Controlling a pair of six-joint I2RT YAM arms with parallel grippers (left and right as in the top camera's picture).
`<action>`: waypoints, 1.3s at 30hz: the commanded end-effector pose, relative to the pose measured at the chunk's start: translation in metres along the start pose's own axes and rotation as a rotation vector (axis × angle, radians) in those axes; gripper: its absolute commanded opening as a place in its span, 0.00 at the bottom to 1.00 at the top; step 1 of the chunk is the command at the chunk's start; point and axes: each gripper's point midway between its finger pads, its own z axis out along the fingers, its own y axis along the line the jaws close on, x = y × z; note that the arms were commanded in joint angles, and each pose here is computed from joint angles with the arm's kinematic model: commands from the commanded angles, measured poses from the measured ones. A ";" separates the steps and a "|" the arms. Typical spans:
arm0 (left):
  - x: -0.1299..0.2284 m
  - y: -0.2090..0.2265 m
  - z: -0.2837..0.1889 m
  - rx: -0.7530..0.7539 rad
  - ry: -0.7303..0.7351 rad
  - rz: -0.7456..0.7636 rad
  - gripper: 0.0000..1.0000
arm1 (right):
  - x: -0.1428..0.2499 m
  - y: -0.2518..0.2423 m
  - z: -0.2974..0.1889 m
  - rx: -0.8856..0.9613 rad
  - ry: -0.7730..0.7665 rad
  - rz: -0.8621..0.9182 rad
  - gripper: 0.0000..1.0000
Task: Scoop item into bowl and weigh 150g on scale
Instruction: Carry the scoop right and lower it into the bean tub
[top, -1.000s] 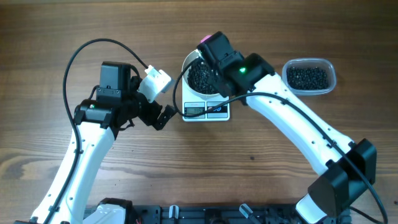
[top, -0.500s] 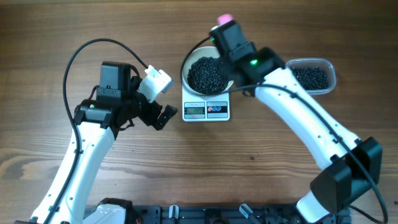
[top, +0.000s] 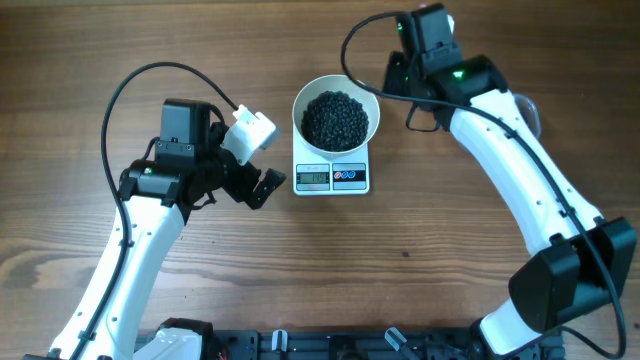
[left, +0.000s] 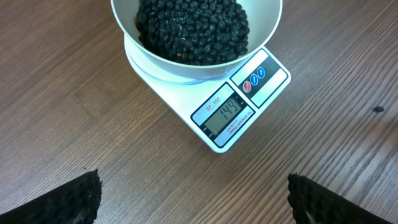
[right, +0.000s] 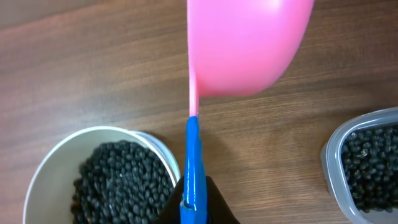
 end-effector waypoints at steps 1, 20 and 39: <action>0.001 0.000 0.000 0.001 -0.003 -0.007 1.00 | -0.017 0.004 -0.014 -0.039 -0.047 0.069 0.04; 0.001 0.000 0.000 0.001 -0.003 -0.007 1.00 | -0.023 -0.009 -0.013 -0.009 -0.057 0.191 0.04; 0.001 0.000 0.000 0.001 -0.003 -0.007 1.00 | 0.022 -0.099 -0.013 0.019 0.286 0.247 0.04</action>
